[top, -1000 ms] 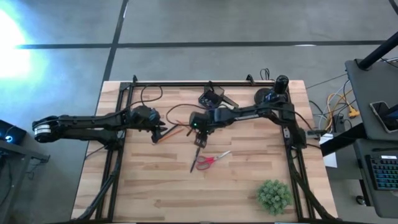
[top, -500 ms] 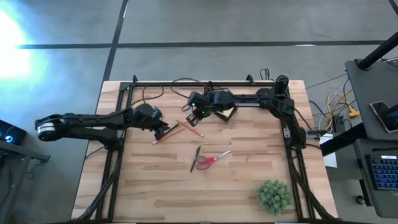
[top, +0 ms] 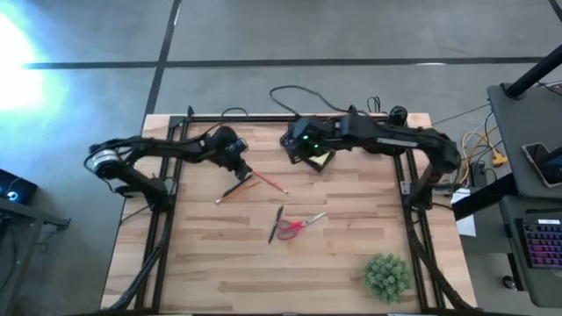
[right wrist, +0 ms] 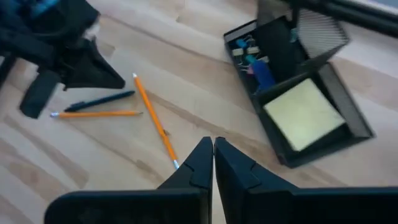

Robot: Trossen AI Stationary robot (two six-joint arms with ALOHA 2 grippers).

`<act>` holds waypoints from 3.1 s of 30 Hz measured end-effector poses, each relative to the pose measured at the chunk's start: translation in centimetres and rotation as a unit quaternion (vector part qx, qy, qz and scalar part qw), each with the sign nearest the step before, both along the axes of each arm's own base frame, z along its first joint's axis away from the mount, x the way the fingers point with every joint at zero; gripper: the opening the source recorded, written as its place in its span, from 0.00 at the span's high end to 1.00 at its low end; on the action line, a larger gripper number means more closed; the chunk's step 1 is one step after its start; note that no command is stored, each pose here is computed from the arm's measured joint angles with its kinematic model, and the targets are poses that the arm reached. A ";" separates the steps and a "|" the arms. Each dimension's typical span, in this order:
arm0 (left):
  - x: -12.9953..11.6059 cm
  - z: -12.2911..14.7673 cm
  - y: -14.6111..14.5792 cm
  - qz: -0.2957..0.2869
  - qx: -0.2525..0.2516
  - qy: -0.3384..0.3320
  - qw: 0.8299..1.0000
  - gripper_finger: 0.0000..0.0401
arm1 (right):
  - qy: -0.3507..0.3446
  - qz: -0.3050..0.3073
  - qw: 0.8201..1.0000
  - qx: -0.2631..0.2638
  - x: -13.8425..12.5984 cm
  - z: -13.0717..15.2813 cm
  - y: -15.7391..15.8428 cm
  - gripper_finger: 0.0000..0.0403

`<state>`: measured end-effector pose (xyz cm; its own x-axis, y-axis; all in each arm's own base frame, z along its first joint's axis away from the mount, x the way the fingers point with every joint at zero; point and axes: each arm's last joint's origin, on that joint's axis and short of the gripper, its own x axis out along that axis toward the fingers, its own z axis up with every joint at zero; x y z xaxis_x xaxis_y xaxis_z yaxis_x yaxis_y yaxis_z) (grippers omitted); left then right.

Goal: Pick and place office supplies into organizer
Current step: Put the right pencil into the desk organizer

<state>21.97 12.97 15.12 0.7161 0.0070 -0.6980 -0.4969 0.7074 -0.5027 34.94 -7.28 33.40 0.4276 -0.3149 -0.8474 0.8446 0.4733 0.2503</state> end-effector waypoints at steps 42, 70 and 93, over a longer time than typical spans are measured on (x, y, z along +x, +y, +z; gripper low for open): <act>0.5 -1.1 4.0 -0.003 -0.039 0.102 0.994 1.00 | 0.029 -0.012 0.999 -0.022 -1.6 -1.8 0.1 0.98; 1.3 -2.1 4.2 -0.001 -0.062 0.097 0.993 1.00 | 0.023 -0.028 0.999 -0.014 -1.6 -1.8 0.1 0.98; 1.4 -2.4 4.1 -0.003 -0.060 0.098 0.993 1.00 | -0.012 0.285 0.954 -0.089 0.5 -10.0 4.6 0.62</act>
<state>23.35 17.07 12.75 0.5658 -0.0877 -0.8199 -0.5899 0.6517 -0.4767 35.44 -2.68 23.42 0.5915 -0.1630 -0.7897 0.4329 0.8904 0.1405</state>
